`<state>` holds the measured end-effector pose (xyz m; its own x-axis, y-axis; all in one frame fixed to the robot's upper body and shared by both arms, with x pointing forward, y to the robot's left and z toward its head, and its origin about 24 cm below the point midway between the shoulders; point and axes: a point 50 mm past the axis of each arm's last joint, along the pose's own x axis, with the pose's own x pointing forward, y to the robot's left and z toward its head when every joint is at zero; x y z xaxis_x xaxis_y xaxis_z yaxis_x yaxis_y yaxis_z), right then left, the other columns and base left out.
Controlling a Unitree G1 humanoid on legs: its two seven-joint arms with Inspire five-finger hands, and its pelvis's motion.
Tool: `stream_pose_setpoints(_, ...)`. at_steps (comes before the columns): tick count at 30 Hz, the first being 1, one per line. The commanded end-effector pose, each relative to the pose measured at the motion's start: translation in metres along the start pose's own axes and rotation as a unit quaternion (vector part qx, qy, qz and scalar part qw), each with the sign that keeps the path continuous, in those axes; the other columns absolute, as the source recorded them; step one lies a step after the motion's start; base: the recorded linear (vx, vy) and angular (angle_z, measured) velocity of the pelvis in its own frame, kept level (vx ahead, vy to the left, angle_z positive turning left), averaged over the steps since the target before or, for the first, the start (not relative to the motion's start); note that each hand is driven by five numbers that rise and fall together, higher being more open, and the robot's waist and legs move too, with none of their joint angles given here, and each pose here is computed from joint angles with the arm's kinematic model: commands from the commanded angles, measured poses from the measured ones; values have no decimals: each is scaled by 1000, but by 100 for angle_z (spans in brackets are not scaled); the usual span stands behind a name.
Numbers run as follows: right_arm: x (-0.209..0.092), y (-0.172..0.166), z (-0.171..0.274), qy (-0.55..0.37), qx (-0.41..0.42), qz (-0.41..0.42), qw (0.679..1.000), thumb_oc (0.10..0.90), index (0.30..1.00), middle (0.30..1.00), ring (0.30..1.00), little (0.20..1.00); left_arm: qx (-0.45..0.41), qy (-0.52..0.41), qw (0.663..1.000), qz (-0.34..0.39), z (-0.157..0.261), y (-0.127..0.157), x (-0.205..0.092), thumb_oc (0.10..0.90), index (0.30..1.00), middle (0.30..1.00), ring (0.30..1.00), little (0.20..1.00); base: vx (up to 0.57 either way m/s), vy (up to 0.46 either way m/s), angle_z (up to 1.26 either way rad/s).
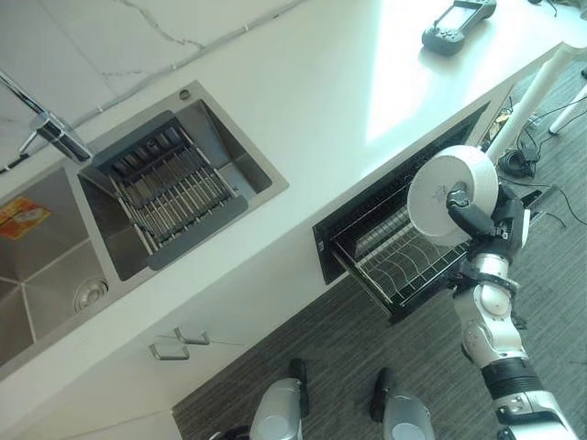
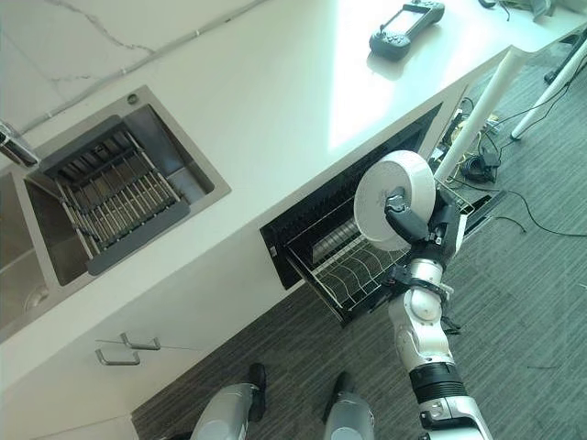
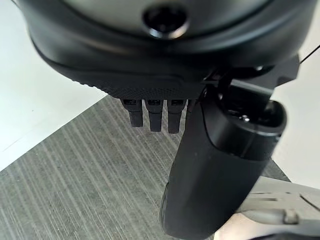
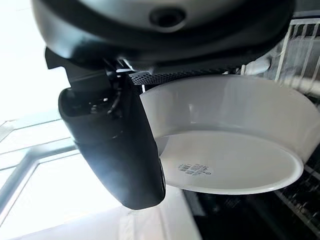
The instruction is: Place the dishes in the dishwasher.
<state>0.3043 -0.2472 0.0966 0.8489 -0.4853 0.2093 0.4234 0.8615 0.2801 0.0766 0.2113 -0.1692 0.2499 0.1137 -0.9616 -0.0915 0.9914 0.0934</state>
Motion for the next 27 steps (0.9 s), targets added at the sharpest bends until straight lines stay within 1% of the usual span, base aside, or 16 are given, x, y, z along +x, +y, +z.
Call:
stream_pose_setpoints(1,15,19,76,-202,71,25,977,400,300,300,300,300,23,30,999,26,-22,18,-3,800,900,900,900,900,0,0,0)
stream_pose_setpoints(3,16,15,70,-185,59,23,981,400,300,300,300,300,27,31,999,26,-23,18,-3,800,900,900,900,900,0,0,0)
stream_pose_setpoints(6,19,15,53,-145,20,36,989,400,300,300,300,300,37,28,999,26,-19,18,-3,800,900,900,900,900,0,0,0)
stream_pose_setpoints(7,23,18,46,-126,-4,46,991,400,300,300,300,300,40,26,999,24,-16,18,-3,800,900,900,900,900,0,0,0)
stream_pose_setpoints(8,27,20,45,-122,-38,36,991,400,300,300,300,300,40,23,999,24,-13,19,-3,800,900,900,900,900,0,0,0)
stream_pose_setpoints(9,33,21,46,-128,-77,23,988,400,300,300,300,300,42,20,999,22,-10,18,-3,800,900,900,900,900,0,0,0)
stream_pose_setpoints(10,36,21,47,-132,-94,18,987,400,300,300,300,300,43,19,999,21,-9,18,-3,800,900,900,900,900,0,0,0)
stream_pose_setpoints(13,47,23,53,-149,-165,19,975,400,300,300,300,300,44,13,999,18,-6,18,-2,800,900,900,900,900,-8,12,7)
stream_pose_setpoints(18,57,33,59,-171,-255,37,951,400,300,300,300,300,49,1,999,13,2,19,-2,800,900,900,900,900,-16,37,16)
stream_pose_setpoints(21,58,36,58,-182,-292,37,938,400,300,300,300,300,57,-7,998,14,5,18,-2,800,900,900,900,900,8,57,8)
stream_pose_setpoints(23,61,41,57,-204,-356,32,911,400,300,300,300,300,66,-18,998,9,10,16,-2,800,900,900,900,900,-9,97,6)
stream_pose_setpoints(27,65,45,60,-225,-400,18,888,400,300,300,300,300,72,-25,997,-4,14,11,-2,800,900,900,900,900,-33,89,7)
